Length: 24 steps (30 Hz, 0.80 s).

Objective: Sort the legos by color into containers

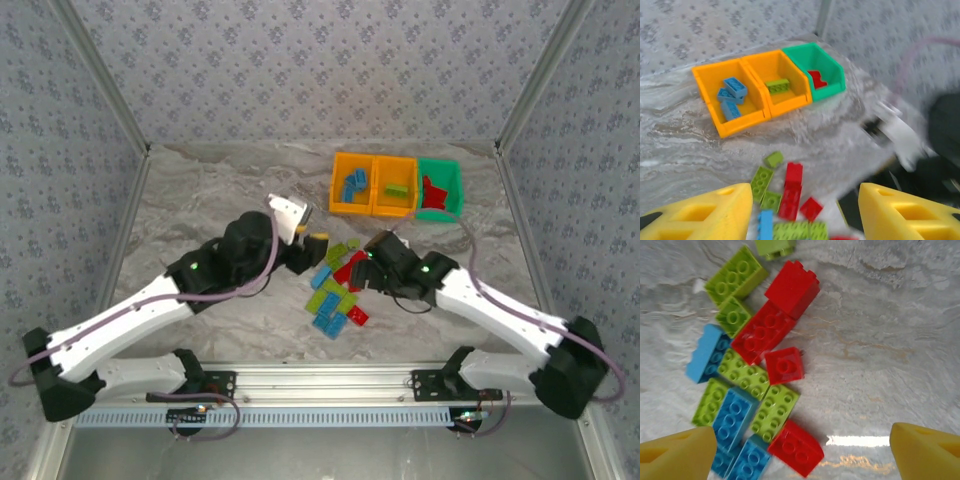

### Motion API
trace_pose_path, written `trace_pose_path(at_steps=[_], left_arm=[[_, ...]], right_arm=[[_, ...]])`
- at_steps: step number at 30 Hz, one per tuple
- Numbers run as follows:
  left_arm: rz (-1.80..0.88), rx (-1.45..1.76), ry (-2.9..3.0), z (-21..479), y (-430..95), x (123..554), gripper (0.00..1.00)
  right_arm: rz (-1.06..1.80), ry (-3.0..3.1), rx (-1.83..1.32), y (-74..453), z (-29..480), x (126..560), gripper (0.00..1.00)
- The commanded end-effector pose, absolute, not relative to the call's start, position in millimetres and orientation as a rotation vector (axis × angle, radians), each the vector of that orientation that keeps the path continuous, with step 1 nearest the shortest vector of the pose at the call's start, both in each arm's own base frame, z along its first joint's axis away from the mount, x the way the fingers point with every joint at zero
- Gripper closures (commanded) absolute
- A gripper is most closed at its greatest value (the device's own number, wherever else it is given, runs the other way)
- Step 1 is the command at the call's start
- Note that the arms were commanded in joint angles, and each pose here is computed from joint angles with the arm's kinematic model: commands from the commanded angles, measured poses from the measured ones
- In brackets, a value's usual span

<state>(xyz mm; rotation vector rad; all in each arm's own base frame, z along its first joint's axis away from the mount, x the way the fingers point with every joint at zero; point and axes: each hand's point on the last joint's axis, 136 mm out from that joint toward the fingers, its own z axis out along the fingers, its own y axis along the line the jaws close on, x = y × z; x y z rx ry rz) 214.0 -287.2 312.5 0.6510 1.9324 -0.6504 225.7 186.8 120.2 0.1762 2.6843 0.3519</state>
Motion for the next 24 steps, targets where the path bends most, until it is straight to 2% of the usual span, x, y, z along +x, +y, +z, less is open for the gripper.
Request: trace_pose_path(at_steps=[1,5,8,13,19,21,24], left_arm=[[-0.570,1.022,2.029,255.5,-269.2,170.2,0.40],[-0.570,1.149,2.073,232.4,-256.7,144.1,0.39],[-0.561,1.191,2.095,220.1,-252.2,135.8,0.36],[-0.597,1.190,2.051,221.8,-259.0,135.8,0.23],[-0.694,1.146,2.046,215.2,-267.9,131.6,0.04],[-0.703,1.132,2.048,212.2,-267.8,131.7,0.01],[-0.711,1.117,2.037,214.2,-268.7,132.5,0.01]], right_arm=[[0.437,2.654,0.242,210.6,119.3,261.6,0.11],[0.341,2.675,0.365,205.0,90.5,296.6,0.17],[0.307,2.665,0.406,206.6,76.3,316.1,0.25],[0.244,2.695,0.470,203.8,51.5,333.3,0.34],[0.223,2.747,0.473,202.3,29.1,332.9,0.41],[0.217,2.756,0.492,198.5,22.4,327.4,0.47],[0.210,2.745,0.519,190.5,20.4,319.6,0.52]])
